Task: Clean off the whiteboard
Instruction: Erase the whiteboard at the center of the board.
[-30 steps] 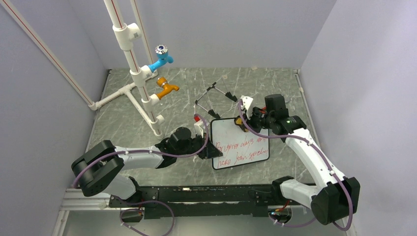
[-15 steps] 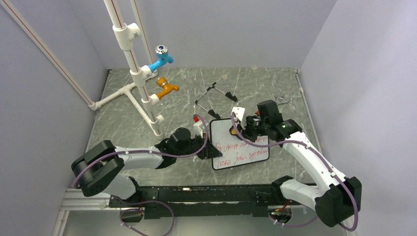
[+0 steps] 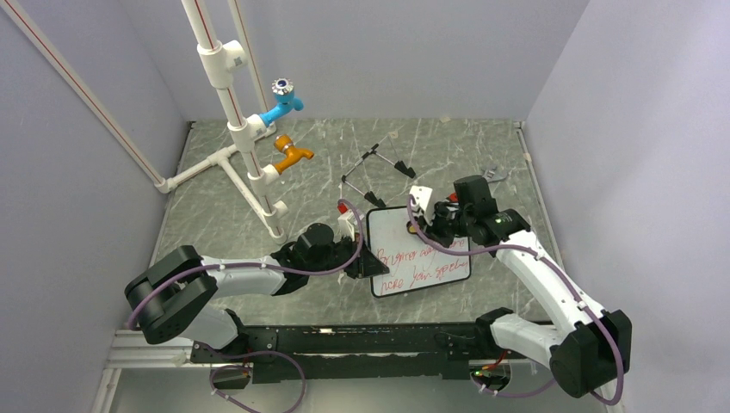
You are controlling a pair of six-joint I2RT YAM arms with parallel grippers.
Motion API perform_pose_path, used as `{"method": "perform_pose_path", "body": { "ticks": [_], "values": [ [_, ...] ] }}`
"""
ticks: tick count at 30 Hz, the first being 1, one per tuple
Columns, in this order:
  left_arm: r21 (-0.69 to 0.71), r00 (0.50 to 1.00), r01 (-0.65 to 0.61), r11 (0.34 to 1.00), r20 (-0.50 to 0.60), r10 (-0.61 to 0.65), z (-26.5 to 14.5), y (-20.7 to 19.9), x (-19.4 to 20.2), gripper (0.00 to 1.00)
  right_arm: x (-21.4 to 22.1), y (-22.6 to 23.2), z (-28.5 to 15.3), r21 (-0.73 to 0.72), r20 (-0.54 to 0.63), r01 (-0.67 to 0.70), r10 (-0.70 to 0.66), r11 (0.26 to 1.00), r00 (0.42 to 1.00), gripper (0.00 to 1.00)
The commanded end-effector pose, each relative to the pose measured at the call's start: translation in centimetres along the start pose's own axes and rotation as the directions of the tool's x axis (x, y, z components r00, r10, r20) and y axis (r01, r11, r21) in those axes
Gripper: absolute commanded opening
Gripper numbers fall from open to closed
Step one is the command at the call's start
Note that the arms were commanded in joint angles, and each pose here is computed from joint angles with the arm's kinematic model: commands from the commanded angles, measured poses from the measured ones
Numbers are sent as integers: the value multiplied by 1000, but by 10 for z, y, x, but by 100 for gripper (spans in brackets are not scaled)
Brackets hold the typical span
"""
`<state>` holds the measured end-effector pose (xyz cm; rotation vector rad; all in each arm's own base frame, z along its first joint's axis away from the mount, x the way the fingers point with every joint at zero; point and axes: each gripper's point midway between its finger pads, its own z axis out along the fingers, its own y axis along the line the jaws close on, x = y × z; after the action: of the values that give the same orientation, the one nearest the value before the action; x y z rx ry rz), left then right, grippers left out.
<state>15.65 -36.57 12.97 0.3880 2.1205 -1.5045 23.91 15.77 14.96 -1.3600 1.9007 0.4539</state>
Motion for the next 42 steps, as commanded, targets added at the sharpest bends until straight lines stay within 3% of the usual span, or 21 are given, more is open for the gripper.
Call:
{"method": "perform_pose_path", "body": {
  "ticks": [1,5,8,12,16,19,22,26,32,35,40,42],
  "values": [
    [176,988,-155,972,45,149,-3,-45,-13,0,-15,16,0,-67,54,30,-26,997,998,0],
    [171,987,-156,973,50,150,-5,-45,-13,0,-15,-46,-16,175,59,-73,64,982,996,0],
    [172,987,-158,972,52,151,-5,-45,-14,0,-2,-64,-20,242,33,-112,107,964,994,0],
    [172,987,-158,972,52,151,-5,-44,-13,0,19,-48,-13,191,-13,-107,111,976,994,0],
    [177,987,-158,971,47,152,-4,-44,-12,0,18,8,-3,-60,21,-61,62,996,998,0],
    [183,987,-158,970,45,152,-3,-45,-12,0,2,37,-1,-143,78,37,-26,989,997,0],
    [182,988,-155,971,47,148,-4,-44,-11,0,-14,29,-3,-113,107,39,-27,993,994,0],
    [178,988,-151,972,48,145,-4,-43,-11,0,-33,-22,-7,83,101,-9,1,997,995,0],
    [175,988,-153,973,55,145,-6,-43,-12,0,-8,-55,-15,182,55,-98,90,978,994,0],
    [175,987,-156,972,56,148,-6,-43,-11,0,9,-38,-12,135,25,-82,80,987,997,0],
    [180,987,-158,971,52,151,-5,-44,-11,0,21,26,0,-137,3,-49,50,989,999,0],
    [182,987,-158,970,50,152,-5,-44,-11,0,14,40,5,-180,8,-2,4,984,1000,0]
  ]
}}
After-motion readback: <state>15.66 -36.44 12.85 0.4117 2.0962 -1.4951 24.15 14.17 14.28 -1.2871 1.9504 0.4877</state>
